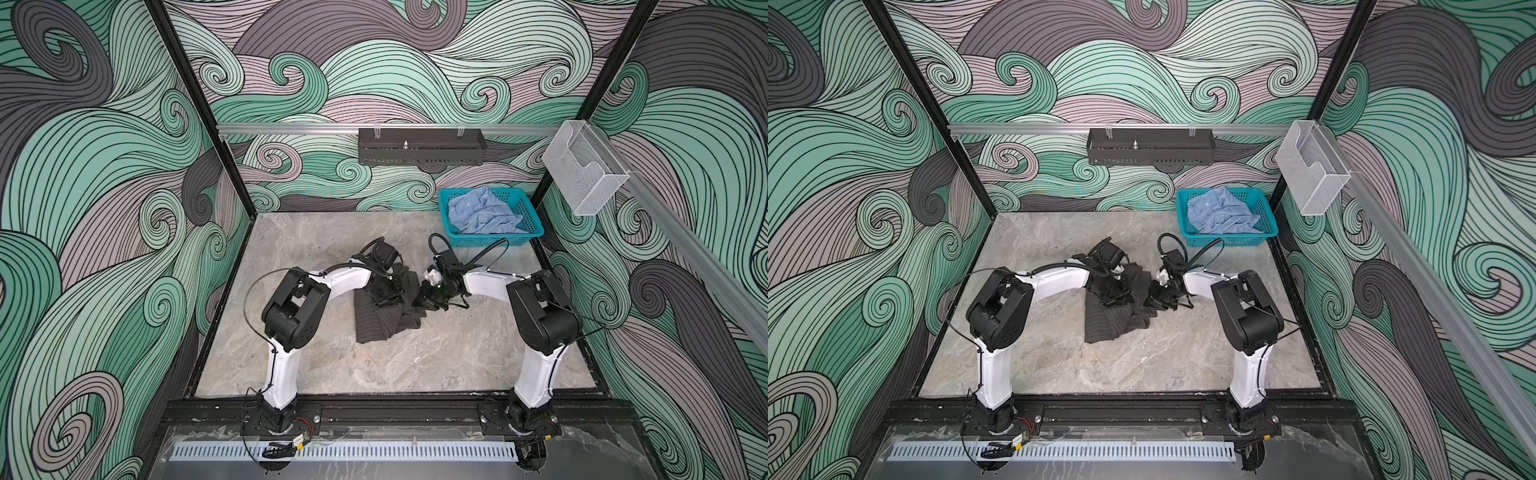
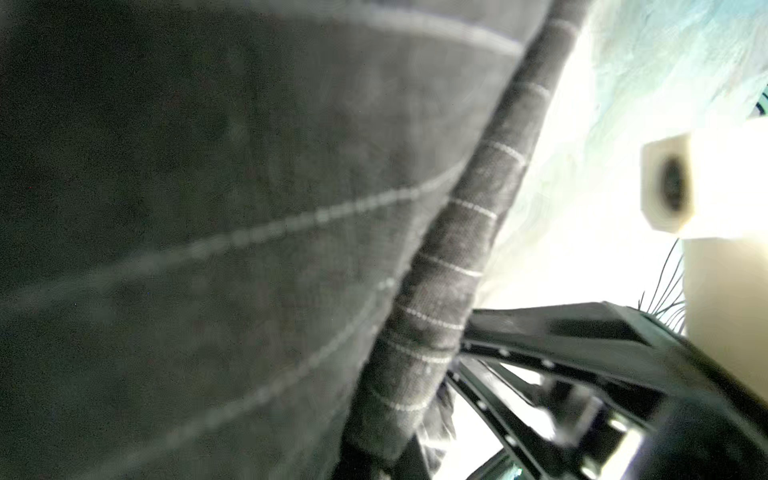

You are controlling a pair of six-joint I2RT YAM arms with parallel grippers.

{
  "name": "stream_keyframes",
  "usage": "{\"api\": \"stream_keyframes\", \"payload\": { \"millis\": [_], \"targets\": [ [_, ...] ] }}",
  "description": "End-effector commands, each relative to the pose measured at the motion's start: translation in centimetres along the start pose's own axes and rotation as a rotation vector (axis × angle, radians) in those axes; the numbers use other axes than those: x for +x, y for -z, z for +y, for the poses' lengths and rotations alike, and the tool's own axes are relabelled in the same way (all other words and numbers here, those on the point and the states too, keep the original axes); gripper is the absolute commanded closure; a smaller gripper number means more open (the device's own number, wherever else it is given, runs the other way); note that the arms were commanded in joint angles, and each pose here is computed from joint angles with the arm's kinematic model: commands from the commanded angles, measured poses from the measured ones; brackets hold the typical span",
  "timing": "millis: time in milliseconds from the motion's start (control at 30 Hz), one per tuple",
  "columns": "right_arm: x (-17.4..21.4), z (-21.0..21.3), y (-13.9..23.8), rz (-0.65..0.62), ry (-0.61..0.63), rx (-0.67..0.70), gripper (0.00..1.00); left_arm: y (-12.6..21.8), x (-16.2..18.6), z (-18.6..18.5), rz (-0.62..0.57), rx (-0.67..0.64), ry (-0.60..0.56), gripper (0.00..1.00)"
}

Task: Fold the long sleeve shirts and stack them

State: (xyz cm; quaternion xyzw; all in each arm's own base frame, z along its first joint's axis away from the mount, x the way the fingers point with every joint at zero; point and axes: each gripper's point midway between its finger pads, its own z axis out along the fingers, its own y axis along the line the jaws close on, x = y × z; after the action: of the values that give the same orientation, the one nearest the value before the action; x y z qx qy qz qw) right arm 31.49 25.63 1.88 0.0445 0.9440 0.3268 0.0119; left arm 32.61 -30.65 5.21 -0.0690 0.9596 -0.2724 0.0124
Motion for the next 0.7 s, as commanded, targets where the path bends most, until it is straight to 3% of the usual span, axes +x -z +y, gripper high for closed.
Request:
{"api": "stream_keyframes", "payload": {
  "millis": [0,200,267,667],
  "targets": [
    [0.0,2.9,0.1,-0.056,-0.003,-0.075,0.79,3.0,0.3,-0.1,-0.023,0.021,-0.055,1.00],
    [-1.7,3.8,4.2,-0.156,0.064,-0.035,0.59,3.2,0.7,0.6,-0.011,0.013,-0.052,1.00],
    [-2.3,3.4,5.1,-0.168,0.075,-0.008,0.58,3.2,0.6,0.5,-0.013,0.018,-0.048,1.00],
    [-2.2,-0.3,1.1,-0.016,0.030,0.009,0.71,4.1,-0.5,-1.6,-0.093,0.060,0.025,1.00]
  ]
}}
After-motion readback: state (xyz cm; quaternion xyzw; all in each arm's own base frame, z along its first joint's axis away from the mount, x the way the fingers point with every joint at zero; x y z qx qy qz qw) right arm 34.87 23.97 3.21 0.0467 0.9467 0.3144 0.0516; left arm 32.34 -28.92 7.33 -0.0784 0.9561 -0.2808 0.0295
